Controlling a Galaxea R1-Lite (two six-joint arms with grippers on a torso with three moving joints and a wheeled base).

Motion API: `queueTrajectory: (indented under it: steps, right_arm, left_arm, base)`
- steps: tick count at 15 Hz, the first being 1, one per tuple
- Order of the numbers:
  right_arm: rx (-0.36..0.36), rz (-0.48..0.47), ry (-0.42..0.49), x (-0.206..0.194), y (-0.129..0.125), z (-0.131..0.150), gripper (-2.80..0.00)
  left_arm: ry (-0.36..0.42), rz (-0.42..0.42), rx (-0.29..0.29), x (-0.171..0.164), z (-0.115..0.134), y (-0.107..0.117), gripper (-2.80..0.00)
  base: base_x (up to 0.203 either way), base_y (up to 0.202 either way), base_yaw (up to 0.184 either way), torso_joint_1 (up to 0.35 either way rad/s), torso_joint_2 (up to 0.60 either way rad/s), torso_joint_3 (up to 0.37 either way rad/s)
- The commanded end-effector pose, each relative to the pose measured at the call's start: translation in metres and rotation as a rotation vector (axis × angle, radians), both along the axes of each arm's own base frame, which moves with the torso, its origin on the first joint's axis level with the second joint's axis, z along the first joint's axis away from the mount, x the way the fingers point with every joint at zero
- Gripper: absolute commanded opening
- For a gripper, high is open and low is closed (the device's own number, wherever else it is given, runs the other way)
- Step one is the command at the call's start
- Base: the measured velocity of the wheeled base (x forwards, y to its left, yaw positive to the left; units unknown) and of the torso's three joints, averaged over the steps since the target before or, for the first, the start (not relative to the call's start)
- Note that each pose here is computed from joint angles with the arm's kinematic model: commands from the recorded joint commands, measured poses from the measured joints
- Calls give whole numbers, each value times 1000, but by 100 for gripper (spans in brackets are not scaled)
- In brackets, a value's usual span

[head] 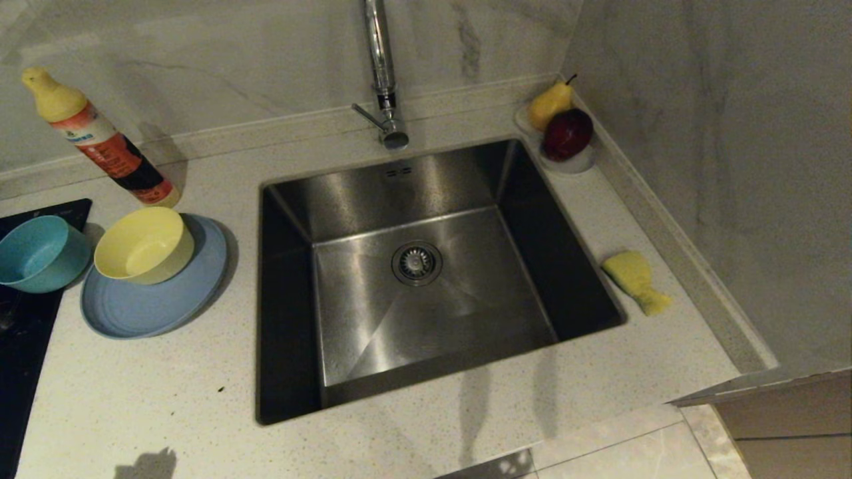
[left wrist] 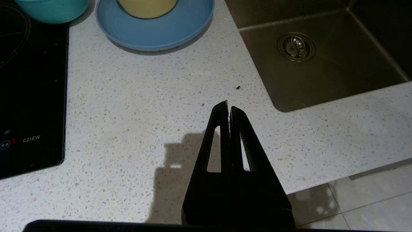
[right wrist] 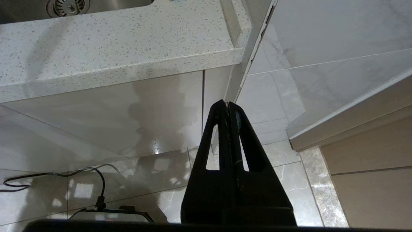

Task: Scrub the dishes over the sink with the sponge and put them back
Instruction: Grab the dish soap

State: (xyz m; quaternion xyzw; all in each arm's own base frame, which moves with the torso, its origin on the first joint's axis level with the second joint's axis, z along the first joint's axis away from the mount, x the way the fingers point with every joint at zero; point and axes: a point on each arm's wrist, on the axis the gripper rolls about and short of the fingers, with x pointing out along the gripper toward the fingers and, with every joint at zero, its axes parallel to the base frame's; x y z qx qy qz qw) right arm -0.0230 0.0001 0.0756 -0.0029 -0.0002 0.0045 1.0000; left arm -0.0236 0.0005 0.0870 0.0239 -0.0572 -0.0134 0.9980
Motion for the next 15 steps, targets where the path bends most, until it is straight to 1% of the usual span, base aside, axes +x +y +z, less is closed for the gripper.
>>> queueTrajectory:
  steps: [1, 10, 11, 12, 15]
  right_arm:
    - [0, 0, -1, 0, 0, 0, -280]
    - [0, 0, -1, 0, 0, 0, -280]
    - [0, 0, -1, 0, 0, 0, -280]
    - [0, 0, 0, 0, 0, 0, -280]
    - [0, 0, -1, 0, 0, 0, -280]
  left_arm:
    - [39, -1, 1, 3, -11, 0, -280]
    - [39, 1, 1, 3, -11, 0, -280]
    - [46, 0, 17, 3, -12, 0, -280]
    - [44, -1, 21, 3, -12, 0, -280]
    - [35, 0, 13, 3, -11, 0, -280]
  base:
    - [0, 0, 0, 0, 0, 0]
    - [0, 0, 0, 0, 0, 0]
    - [0, 0, 0, 0, 0, 0]
    - [0, 0, 0, 0, 0, 0]
    - [0, 0, 0, 0, 0, 0]
